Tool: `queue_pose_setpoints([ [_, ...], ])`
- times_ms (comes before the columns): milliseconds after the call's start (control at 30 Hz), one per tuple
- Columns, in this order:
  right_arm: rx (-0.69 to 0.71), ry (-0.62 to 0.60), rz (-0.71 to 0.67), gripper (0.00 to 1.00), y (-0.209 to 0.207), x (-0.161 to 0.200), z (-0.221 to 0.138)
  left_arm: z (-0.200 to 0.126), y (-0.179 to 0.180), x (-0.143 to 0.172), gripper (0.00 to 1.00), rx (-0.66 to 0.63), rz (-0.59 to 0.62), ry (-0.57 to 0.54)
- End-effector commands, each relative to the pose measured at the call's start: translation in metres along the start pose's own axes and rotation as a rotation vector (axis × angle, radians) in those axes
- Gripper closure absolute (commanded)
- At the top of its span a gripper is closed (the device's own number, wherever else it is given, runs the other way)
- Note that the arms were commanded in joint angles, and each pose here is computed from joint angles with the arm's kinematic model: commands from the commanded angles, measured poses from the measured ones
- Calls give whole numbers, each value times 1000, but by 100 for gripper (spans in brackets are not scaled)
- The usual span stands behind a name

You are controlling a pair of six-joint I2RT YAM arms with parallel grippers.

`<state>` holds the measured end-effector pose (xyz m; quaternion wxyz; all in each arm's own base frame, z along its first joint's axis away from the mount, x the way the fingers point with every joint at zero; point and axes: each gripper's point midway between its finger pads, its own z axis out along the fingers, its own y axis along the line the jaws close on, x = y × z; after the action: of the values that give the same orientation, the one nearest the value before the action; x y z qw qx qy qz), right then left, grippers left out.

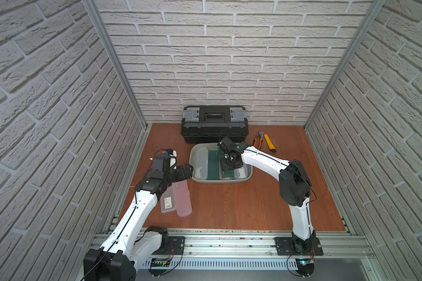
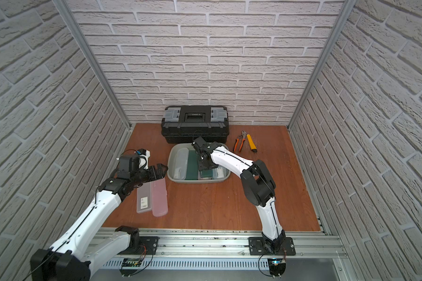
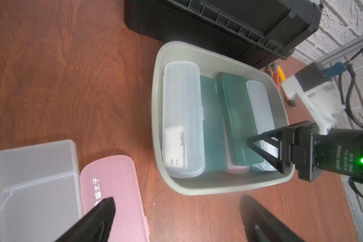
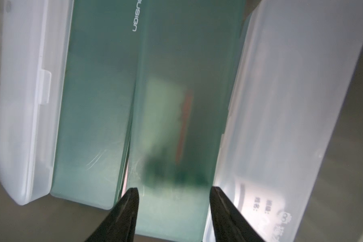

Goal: Put the pencil case into the storage box
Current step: Place the pencil case at the storage box.

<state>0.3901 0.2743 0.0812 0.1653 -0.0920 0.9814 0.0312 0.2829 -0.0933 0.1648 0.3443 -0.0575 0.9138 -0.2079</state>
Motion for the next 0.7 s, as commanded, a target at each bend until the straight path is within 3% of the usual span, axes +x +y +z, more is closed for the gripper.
queue_pose_setpoints([
  [0, -47, -25, -26, 41, 18, -5, -1, 2, 8, 17, 1, -60, -54, 21],
  [300, -92, -32, -37, 41, 34, -10, 0, 11, 19, 64, 1, -150, -78, 92],
  [667, -227, -245, -11, 39, 43, -38, -81, 9, 40, 103, 2, -314, -95, 174],
])
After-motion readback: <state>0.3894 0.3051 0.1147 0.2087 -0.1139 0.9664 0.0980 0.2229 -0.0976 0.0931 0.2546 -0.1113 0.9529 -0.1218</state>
